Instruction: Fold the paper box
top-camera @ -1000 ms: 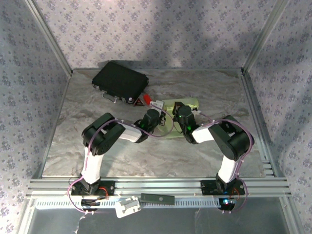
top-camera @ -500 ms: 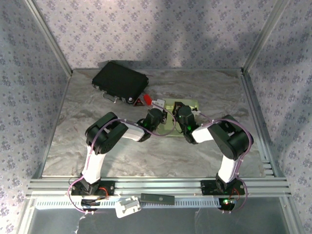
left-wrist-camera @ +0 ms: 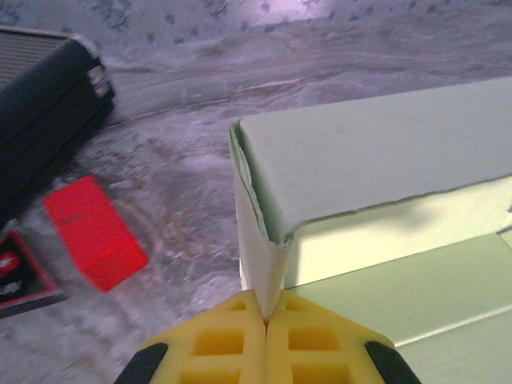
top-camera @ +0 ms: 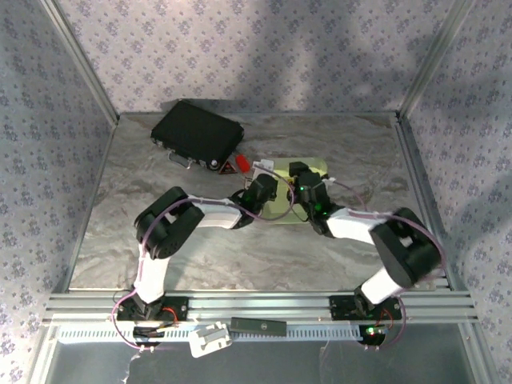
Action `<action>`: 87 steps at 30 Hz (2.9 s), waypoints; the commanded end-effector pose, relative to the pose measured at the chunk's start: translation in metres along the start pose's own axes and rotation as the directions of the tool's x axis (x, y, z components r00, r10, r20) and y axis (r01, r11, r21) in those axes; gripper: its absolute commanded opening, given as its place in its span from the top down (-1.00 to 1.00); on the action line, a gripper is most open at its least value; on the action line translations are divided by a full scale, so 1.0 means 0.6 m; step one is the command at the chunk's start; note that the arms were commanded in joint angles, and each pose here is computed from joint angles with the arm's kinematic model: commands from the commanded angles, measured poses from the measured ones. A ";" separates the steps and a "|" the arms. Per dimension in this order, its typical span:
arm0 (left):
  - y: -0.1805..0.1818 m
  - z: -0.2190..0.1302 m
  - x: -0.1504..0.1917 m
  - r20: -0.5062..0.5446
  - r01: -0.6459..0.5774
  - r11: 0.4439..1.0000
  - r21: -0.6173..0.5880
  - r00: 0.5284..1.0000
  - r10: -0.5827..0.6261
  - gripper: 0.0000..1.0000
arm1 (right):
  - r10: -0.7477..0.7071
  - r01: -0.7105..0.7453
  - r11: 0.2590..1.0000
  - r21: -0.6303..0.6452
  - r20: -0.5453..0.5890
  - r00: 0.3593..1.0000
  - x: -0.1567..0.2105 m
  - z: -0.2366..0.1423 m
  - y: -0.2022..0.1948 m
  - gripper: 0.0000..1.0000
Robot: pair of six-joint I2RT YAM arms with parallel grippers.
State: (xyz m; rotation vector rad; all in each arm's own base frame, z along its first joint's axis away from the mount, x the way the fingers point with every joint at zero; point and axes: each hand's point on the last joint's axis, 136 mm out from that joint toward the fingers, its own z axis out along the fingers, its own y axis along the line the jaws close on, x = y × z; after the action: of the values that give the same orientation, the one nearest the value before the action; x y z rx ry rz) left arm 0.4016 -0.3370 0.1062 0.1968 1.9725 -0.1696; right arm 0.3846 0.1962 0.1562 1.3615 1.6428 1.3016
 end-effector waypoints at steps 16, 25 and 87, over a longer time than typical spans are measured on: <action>0.121 -0.179 -0.064 -0.292 0.043 0.993 -0.108 0.954 -0.073 1.00 | -0.646 0.683 0.716 0.143 -0.235 0.726 -0.012 -0.119 0.192 -0.18; 0.128 -0.225 -0.070 -0.283 0.056 0.995 -0.084 0.956 -0.077 1.00 | -0.636 0.706 0.693 0.151 -0.333 0.696 0.055 -0.080 0.160 -0.20; 0.098 -0.237 -0.102 -0.225 0.028 0.998 -0.053 0.974 -0.040 1.00 | -0.668 0.733 0.653 0.189 -0.311 0.676 0.056 -0.104 -0.035 -0.16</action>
State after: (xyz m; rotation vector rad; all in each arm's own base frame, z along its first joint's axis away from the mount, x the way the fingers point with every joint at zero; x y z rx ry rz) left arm 0.3051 -0.2458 0.1934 0.1702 2.2517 -0.0937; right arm 0.3018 0.2118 0.1591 0.5774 2.3125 0.7580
